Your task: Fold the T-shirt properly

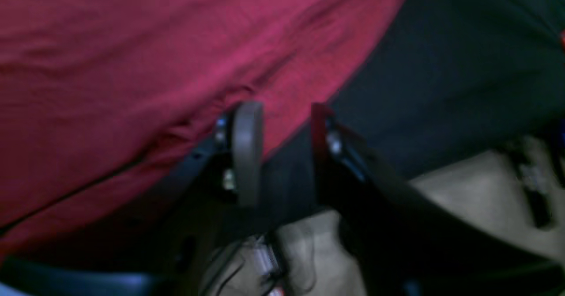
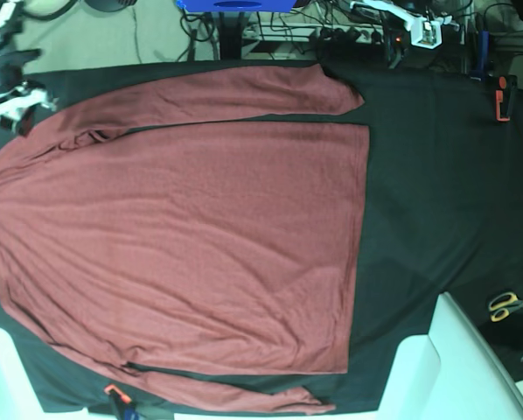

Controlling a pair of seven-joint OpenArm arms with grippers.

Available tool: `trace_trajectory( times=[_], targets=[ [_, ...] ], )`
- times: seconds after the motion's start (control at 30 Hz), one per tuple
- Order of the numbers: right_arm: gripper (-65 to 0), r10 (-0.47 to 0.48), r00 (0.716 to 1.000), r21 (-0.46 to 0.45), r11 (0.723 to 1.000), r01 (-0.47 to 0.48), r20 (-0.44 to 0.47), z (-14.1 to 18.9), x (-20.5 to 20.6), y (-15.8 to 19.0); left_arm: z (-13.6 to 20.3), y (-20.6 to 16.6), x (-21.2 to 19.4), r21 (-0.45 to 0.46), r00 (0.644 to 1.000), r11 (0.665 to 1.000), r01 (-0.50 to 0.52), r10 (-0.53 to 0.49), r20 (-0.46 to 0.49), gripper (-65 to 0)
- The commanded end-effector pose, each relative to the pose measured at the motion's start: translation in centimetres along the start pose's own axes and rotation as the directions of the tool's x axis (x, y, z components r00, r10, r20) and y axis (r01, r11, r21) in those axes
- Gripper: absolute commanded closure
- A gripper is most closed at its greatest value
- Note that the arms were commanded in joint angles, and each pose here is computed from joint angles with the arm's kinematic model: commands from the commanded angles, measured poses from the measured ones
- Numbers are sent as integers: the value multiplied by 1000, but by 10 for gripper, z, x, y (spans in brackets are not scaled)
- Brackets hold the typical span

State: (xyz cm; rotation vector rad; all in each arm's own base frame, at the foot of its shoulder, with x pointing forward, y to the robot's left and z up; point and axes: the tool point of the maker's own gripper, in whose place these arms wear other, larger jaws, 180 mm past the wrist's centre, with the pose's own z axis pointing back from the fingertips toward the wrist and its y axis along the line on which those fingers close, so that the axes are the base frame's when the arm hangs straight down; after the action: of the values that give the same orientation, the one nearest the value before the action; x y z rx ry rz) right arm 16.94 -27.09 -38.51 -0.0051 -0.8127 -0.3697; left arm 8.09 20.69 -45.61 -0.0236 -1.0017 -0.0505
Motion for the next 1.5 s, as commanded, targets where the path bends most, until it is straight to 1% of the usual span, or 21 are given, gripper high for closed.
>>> trace_trajectory(
  times=[0.0, 0.1, 0.2, 0.27, 0.3, 0.4, 0.43, 0.47, 0.53, 0.6, 0.67, 0.73, 0.83, 0.93, 1.03, 1.13, 1.2, 1.27, 1.37, 1.4, 1.47],
  targets=[
    [-228, 2, 998, 19, 1000, -3, 68, 1, 28, -3, 3, 1, 9, -2, 999, 1000, 0, 0, 34, -81],
    [-317, -58, 997, 51, 997, 55, 53, -3, 47, -19, 2, 0, 12, -4, 999, 1000, -1, 1, 44, -161],
    [-425, -134, 991, 58, 989, 133, 19, -13, 53, -45, 0, -3, 22, -12, 998, 1000, -2, 3, 69, -171],
    [-473, -146, 989, 65, 987, 147, -28, -21, 53, -60, -3, -6, 29, -19, 997, 1000, -4, 6, 79, -174],
    [-482, -157, 986, 77, 984, 160, -47, -27, 53, -64, -4, -8, 33, -24, 997, 1000, -5, 7, 72, -174],
    [-486, -202, 977, 106, 972, 208, -69, -43, 56, -77, -15, -14, 48, -47, 999, 999, 4, -2, 46, -174],
    [-486, -223, 971, 114, 966, 232, -80, -50, 57, -82, -19, -16, 56, -52, 999, 999, -13, 16, 50, -174],
    [-486, -238, 968, 119, 962, 246, -84, -54, 60, -86, -21, -16, 62, -53, 997, 998, -44, 47, 54, -174],
    [-485, -275, 956, 139, 948, 287, -97, -65, 66, -92, -28, -16, 80, -51, 984, 987, -154, 158, 86, -173],
    [-482, -321, 941, 159, 929, 334, -104, -77, 68, -96, -32, -2, 91, -37, 966, 972, -230, 233, 114, -171],
    [-482, -360, 930, 170, 914, 368, -78, -86, 72, -101, -37, 4, 98, -37, 954, 962, -269, 272, 129, -171],
    [-482, -395, 917, 169, 902, 398, -54, -91, 75, -112, -39, 12, 101, -27, 952, 962, -273, 274, 138, -171],
    [-482, -462, 884, 176, 867, 467, -69, -103, 69, -119, -39, 25, 108, -5, 943, 956, -293, 290, 163, -169],
    [-482, -518, 853, 180, 835, 520, -61, -111, 63, -125, -38, 42, 110, 30, 916, 930, -367, 355, 187, -168],
    [-482, -543, 837, 179, 819, 545, -62, -114, 59, -127, -37, 44, 116, -15, 884, 905, -425, 419, 207, -168],
    [-480, -550, 831, 181, 812, 555, -78, -116, 54, -123, -35, 42, 120, -50, 875, 900, -434, 434, 213, -168],
    [-480, -556, 826, 182, 806, 563, -92, -117, 47, -119, -35, 37, 119, -78, 875, 899, -432, 438, 205, -168],
    [-473, -559, 821, 187, 799, 571, -117, -119, 37, -109, -35, 37, 112, -83, 878, 897, -434, 442, 187, -166],
    [-414, -559, 817, 178, 798, 576, -139, -118, 26, -108, -33, 35, 91, -74, 891, 897, -436, 442, 103, -165],
    [-399, -559, 817, 176, 798, 576, -138, -118, 26, -109, -32, 34, 86, -72, 894, 897, -437, 442, 77, -155],
    [-393, -558, 817, 177, 798, 576, -144, -117, 24, -108, -26, 31, 73, -64, 896, 895, -441, 443, 30, -94]
  ],
)
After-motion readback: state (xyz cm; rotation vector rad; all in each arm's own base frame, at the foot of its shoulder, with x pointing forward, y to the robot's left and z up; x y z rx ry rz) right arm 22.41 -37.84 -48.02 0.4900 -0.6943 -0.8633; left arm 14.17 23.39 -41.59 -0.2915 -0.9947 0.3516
